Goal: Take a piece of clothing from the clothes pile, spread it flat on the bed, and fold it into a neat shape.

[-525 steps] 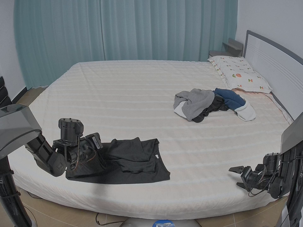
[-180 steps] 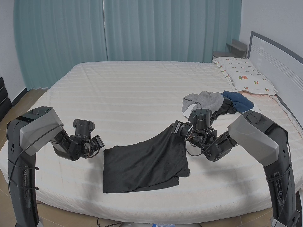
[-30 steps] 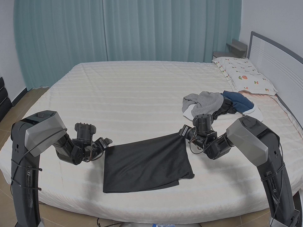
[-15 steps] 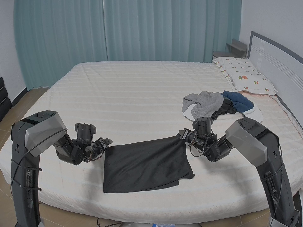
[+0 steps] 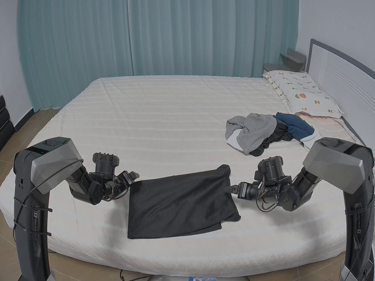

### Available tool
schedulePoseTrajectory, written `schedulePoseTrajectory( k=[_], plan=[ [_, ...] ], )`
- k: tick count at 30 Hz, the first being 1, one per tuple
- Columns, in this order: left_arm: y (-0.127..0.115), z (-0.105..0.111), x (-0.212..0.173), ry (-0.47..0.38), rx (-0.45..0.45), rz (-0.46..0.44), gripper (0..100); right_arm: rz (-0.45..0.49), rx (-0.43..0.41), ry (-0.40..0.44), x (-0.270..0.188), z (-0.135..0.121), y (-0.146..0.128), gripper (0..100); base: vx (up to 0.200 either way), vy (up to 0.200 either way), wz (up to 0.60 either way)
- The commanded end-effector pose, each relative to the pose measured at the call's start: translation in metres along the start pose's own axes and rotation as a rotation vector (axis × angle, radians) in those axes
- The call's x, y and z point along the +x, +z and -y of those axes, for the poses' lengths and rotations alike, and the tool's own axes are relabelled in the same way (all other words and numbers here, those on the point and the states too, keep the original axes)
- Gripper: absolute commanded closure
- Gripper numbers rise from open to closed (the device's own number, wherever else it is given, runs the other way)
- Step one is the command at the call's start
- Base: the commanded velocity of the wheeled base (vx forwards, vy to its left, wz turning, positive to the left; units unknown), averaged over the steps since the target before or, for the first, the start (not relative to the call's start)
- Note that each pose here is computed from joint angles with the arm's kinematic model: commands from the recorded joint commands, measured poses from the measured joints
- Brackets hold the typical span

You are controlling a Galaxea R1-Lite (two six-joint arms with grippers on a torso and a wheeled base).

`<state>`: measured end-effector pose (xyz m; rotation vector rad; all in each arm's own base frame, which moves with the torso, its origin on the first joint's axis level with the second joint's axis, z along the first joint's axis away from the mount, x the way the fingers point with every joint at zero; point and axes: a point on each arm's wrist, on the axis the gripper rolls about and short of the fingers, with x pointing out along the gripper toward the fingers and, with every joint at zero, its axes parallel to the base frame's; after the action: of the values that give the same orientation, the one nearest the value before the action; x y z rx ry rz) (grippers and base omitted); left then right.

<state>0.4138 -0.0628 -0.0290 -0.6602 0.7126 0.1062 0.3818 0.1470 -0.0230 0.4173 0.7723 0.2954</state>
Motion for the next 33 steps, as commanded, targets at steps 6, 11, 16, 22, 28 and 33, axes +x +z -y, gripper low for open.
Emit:
schedulePoseTrajectory(
  k=[6, 11, 16, 22, 28, 33],
  plan=[
    [-0.001, -0.002, 0.002, 0.004, -0.003, -0.004, 0, -0.167, -0.032, 0.104, -0.052, -0.009, -0.012, 0, 0.0, 0.0, 0.0],
    [-0.001, -0.003, 0.003, 0.004, -0.003, -0.006, 0, -0.225, -0.045, 0.085, -0.043, -0.005, -0.027, 0, 0.0, 0.0, 0.0],
    [-0.001, -0.003, 0.003, 0.005, -0.003, -0.005, 0, -0.242, -0.06, 0.07, -0.032, -0.001, -0.035, 100, 0.0, 0.0, 0.0],
    [-0.002, -0.002, 0.003, 0.004, -0.004, -0.006, 0, -0.248, -0.075, 0.064, -0.038, -0.001, -0.035, 100, 0.0, 0.0, 0.0],
    [-0.002, -0.002, 0.003, 0.005, -0.004, -0.007, 0, -0.24, -0.07, 0.058, -0.051, -0.002, -0.026, 100, 0.0, 0.0, 0.0],
    [-0.001, -0.002, 0.003, 0.004, -0.003, -0.006, 0, -0.243, -0.074, 0.061, -0.052, -0.003, -0.026, 100, 0.0, 0.0, 0.0]
  ],
)
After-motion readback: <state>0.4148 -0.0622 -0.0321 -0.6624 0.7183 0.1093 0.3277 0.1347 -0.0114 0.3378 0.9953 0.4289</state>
